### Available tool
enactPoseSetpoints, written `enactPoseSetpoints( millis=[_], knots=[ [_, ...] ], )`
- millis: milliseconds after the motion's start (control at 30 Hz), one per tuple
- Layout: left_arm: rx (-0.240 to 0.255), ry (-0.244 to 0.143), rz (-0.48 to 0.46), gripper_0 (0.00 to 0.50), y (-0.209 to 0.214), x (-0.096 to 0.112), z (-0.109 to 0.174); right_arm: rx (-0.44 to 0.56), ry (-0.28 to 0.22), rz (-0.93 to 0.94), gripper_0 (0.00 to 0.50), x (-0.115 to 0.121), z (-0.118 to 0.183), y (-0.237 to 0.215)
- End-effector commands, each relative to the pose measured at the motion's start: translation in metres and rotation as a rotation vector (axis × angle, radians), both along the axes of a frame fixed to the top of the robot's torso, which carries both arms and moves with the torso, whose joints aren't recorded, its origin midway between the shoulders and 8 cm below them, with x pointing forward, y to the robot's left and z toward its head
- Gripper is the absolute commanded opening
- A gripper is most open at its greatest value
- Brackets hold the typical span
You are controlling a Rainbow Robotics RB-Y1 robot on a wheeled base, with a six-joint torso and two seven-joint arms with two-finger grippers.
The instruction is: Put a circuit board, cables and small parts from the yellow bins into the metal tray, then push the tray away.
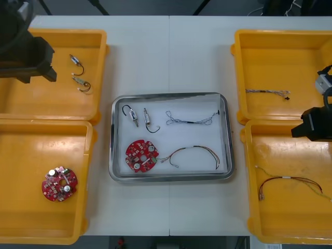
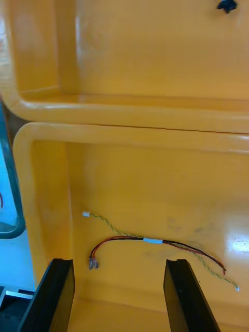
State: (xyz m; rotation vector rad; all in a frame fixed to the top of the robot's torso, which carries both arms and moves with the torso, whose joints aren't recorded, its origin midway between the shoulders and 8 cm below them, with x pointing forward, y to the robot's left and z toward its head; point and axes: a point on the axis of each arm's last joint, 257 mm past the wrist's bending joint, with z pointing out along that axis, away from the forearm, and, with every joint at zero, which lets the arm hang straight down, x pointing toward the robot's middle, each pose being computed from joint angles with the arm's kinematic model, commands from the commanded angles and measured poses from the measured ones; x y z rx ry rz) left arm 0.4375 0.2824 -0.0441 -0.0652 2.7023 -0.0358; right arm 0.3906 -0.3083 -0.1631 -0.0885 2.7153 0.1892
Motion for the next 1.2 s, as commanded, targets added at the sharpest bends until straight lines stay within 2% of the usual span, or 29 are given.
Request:
enactPoseSetpoints(
  millis=[33,133,333,467,567,667,800,900,1200],
  knots=[
    [-0.01,-0.026,0.089,0.5,0.055,-0.014,0.01,-0.095,-0.041,0.195,0.5,0.004,0.014,0.029],
    [0.007,-0.02,0.084,0.5,0.077,-0.025,0.003,-0.122,-0.045,0.277,0.5,0.004,0.015,0.049],
    [0.002,-0.023,0.107,0.5,0.116,-0.041,-0.019,-0.187,-0.046,0.441,0.5,0.005,0.014,0.086],
    [0.017,-0.044,0.114,0.5,0.134,-0.049,-0.036,-0.209,-0.055,0.547,0.5,0.004,0.013,0.116],
    [0.027,-0.049,0.106,0.5,0.133,-0.053,-0.05,-0.237,-0.078,0.657,0.5,0.005,0.013,0.137],
    [0.042,-0.042,0.105,0.5,0.134,-0.059,-0.062,-0.259,-0.08,0.763,0.5,0.002,0.01,0.151],
    [0.033,-0.032,0.096,0.5,0.13,-0.064,-0.075,-0.287,-0.092,0.927,0.5,-0.004,0.006,0.176],
    [0.043,-0.048,0.088,0.5,0.13,-0.062,-0.076,-0.327,-0.108,1.045,0.5,-0.009,0.003,0.194],
    [0.066,-0.063,0.068,0.5,0.131,-0.059,-0.076,-0.445,-0.145,1.329,0.5,-0.022,-0.019,0.241]
  ],
)
